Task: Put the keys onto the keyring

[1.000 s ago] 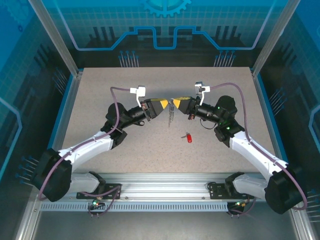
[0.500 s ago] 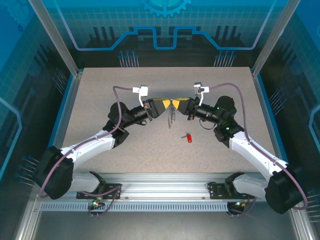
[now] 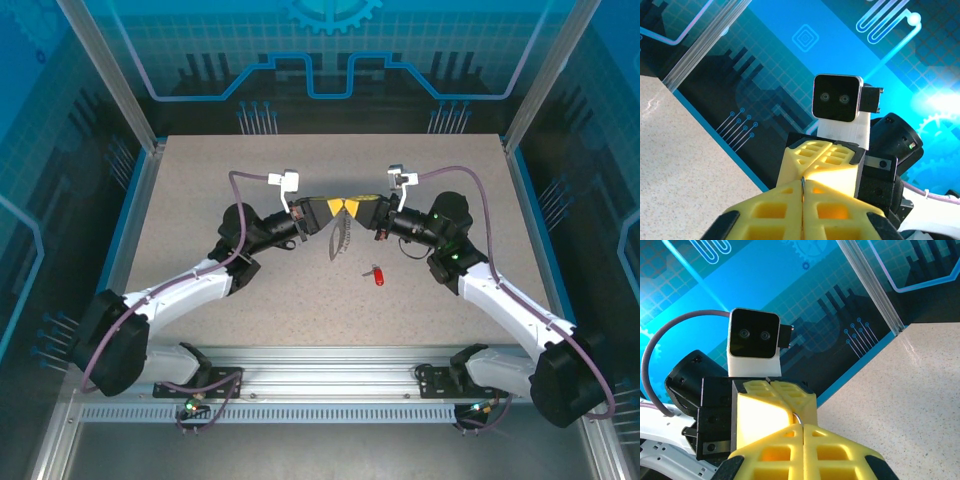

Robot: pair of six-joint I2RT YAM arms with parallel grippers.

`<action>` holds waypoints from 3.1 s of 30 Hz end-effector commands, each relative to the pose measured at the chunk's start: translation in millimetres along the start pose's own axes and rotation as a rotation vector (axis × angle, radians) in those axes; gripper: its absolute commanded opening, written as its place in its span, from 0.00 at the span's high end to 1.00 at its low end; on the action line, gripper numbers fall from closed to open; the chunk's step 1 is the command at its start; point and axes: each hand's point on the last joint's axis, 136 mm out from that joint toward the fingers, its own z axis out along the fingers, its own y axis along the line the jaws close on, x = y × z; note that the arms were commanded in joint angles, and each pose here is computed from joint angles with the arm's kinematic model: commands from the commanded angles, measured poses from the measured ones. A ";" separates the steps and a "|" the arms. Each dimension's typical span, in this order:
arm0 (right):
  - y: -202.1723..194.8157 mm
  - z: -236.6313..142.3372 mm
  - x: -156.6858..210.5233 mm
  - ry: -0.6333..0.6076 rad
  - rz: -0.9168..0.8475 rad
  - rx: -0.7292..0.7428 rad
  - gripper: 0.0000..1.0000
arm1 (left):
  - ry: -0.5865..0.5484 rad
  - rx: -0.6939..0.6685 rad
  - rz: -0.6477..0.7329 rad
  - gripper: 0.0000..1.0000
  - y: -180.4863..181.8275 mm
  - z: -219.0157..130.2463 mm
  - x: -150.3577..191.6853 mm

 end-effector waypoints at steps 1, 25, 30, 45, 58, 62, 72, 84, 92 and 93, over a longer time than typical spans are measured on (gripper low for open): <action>1.9 -1.5 -3.7 0.005 -0.025 0.019 0.94 | 0.004 0.048 0.072 0.99 -19.1 5.7 -7.8; -0.1 -51.4 5.3 -0.013 -0.074 0.108 0.44 | 0.416 0.083 0.292 1.00 -35.6 4.3 11.6; 11.7 -50.2 3.7 -0.023 -0.089 0.039 0.51 | 0.446 0.110 0.281 1.00 -37.4 5.6 13.2; 30.9 -32.6 4.8 0.007 -0.108 -0.055 0.59 | 0.448 0.133 0.273 1.00 -38.5 9.6 12.1; 33.5 -23.9 2.9 0.004 -0.110 -0.061 0.69 | 0.444 0.149 0.260 1.00 -39.5 11.2 11.7; 32.4 -23.0 1.0 -0.005 -0.108 -0.059 0.76 | 0.447 0.156 0.250 1.00 -39.9 11.5 12.9; 34.0 -20.6 -4.6 -0.035 -0.092 -0.072 1.00 | 0.447 0.166 0.234 1.00 -40.8 10.6 14.3; 22.7 -18.4 -7.1 -0.067 -0.065 -0.031 1.00 | 0.184 0.046 0.220 0.43 -47.3 1.6 -24.7; 20.9 -17.9 -8.3 -0.076 -0.059 -0.025 1.00 | 0.112 -0.018 0.173 0.41 -38.8 -7.9 -28.7; 21.1 -17.7 -8.5 -0.076 -0.060 -0.026 1.00 | 0.118 -0.018 0.167 0.42 -37.2 -8.1 -26.8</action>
